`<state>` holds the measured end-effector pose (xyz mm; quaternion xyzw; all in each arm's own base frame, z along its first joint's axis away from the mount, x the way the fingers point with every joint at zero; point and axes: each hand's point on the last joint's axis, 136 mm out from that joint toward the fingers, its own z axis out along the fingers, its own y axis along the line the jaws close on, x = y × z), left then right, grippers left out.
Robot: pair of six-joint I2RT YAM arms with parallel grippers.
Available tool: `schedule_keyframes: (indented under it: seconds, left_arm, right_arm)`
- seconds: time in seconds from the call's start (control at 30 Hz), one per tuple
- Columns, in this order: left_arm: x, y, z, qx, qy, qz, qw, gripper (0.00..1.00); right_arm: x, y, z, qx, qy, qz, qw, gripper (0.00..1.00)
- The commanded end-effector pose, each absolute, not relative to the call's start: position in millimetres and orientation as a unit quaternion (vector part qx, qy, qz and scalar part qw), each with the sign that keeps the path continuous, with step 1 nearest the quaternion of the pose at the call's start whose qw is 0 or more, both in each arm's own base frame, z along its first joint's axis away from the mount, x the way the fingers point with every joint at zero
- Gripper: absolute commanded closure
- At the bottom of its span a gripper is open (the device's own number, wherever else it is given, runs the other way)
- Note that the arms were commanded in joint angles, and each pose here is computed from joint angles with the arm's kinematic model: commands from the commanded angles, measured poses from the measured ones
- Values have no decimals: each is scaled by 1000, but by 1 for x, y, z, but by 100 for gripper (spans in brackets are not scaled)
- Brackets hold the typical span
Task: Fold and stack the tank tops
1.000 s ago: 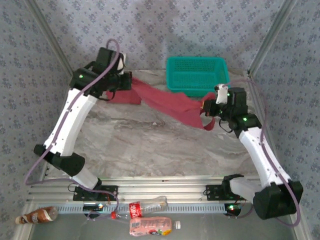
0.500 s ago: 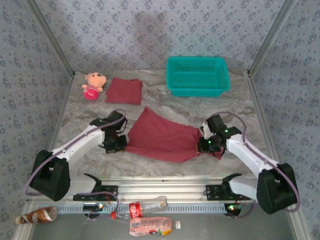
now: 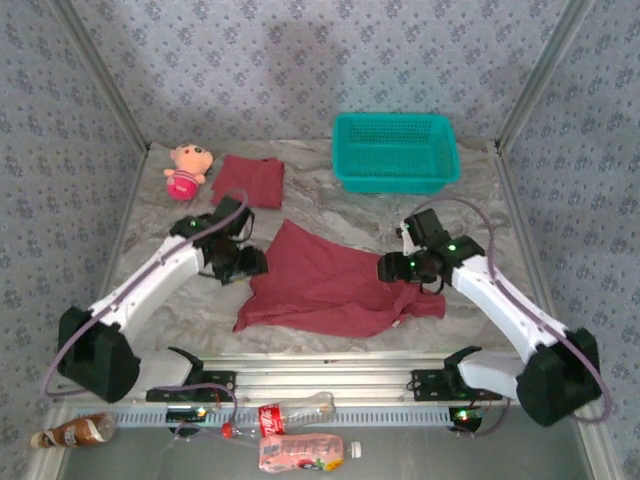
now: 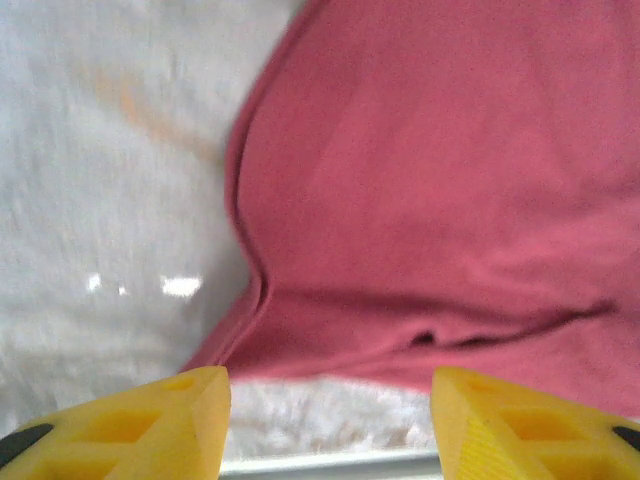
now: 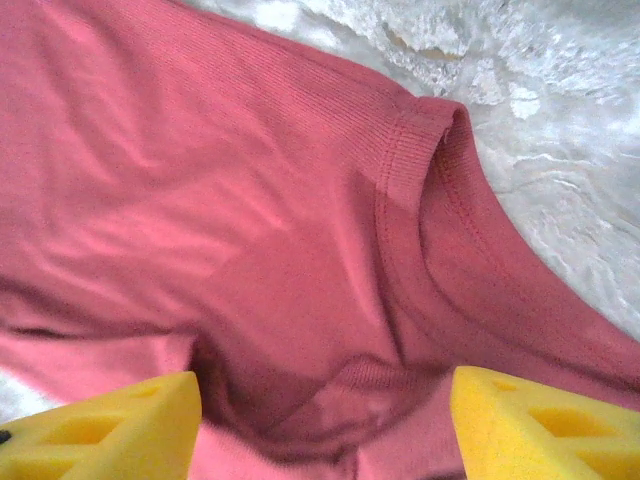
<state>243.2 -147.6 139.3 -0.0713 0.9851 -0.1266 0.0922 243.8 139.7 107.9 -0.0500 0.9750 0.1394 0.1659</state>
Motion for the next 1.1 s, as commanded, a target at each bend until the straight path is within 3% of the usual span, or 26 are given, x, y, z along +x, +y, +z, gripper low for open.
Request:
schedule_keyframes:
  seconds: [0.0,0.1,0.23,0.43,0.6,0.8,0.97,1.07]
  left_arm:
    - [285,-157,120,19,990,-98,97,45]
    - [315,-179,98,48,988,-111,96,45]
    - [311,-197,57,67,988,-125,55,47]
    - [255,-205,15,66,991,-112,-16,56]
    - [181,-219,9,24,991,-126,-44,59]
    - [147,-265,30,-16,979,-198,-36,57]
    - [163,-305,63,-17,956,-291,-29,51]
    - [180,-295,86,-26,949,-314,-12,48]
  right_arm:
    - [257,135,64,-27,984,81,158,30]
    - [264,136,44,-23,987,57,147,30]
    - [263,136,21,-33,992,37,117,38]
    - [307,138,18,-73,988,10,135,67]
    - [361,177,29,-121,976,40,178,79]
    - [416,267,44,-210,944,110,227,80]
    - [441,346,69,-282,892,220,276,79]
    - [441,379,85,-334,859,250,296,76]
